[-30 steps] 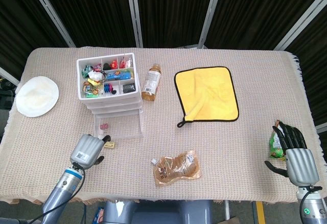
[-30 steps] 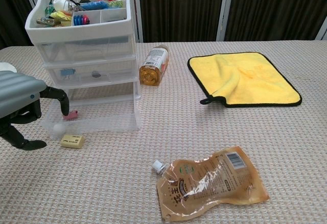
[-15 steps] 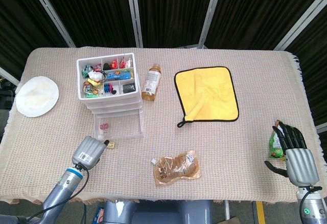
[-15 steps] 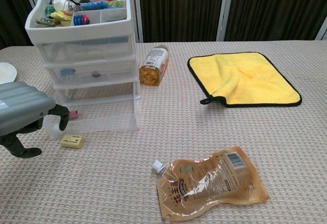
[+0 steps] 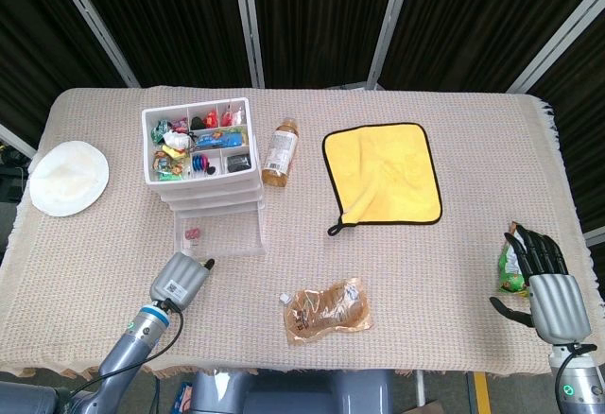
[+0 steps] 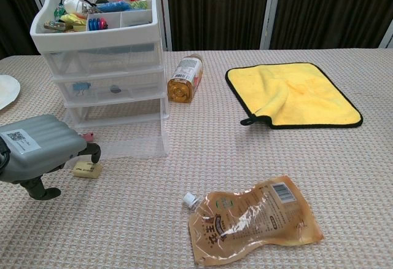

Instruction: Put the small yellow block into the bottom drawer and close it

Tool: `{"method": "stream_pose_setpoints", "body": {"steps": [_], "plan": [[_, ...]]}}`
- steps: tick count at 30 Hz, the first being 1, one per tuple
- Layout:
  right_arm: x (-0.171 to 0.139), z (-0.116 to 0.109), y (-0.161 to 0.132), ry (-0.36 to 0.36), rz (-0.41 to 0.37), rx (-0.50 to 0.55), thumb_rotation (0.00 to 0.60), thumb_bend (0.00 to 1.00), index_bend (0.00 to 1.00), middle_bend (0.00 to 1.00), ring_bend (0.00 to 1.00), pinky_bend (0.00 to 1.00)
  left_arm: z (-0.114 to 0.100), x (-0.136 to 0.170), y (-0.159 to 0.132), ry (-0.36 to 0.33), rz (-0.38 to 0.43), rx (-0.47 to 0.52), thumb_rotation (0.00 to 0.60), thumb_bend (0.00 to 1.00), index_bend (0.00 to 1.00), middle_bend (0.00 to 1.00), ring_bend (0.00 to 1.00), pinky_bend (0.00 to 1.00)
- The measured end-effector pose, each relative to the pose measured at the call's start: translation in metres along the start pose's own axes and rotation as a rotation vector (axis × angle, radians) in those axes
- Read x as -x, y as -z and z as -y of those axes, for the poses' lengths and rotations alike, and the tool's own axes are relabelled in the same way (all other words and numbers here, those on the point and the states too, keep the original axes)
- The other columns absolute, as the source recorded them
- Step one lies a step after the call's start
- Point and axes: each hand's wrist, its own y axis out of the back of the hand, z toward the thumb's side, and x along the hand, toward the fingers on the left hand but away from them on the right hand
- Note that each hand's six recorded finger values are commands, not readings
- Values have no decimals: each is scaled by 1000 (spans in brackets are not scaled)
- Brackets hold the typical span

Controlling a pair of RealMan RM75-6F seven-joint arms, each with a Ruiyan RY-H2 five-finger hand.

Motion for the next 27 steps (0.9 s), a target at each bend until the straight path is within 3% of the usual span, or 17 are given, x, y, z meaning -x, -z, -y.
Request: {"method": "stream_pose_setpoints", "body": {"steps": [9, 20, 27], "plan": [[0, 0, 0, -1, 0, 0, 600, 52, 77, 0, 0, 0, 1, -3, -4, 1, -3, -2, 600, 305, 195, 1000, 929, 661], [0, 0, 0, 0, 1, 2, 600, 53, 77, 0, 0, 0, 4, -4, -6, -3, -12, -12, 600, 307, 194, 1000, 930, 661], [0, 0, 0, 0, 2, 1, 600, 53, 77, 0, 0, 0, 9, -7, -6, 29, -29, -28, 600, 315, 215, 1000, 930, 661]]}}
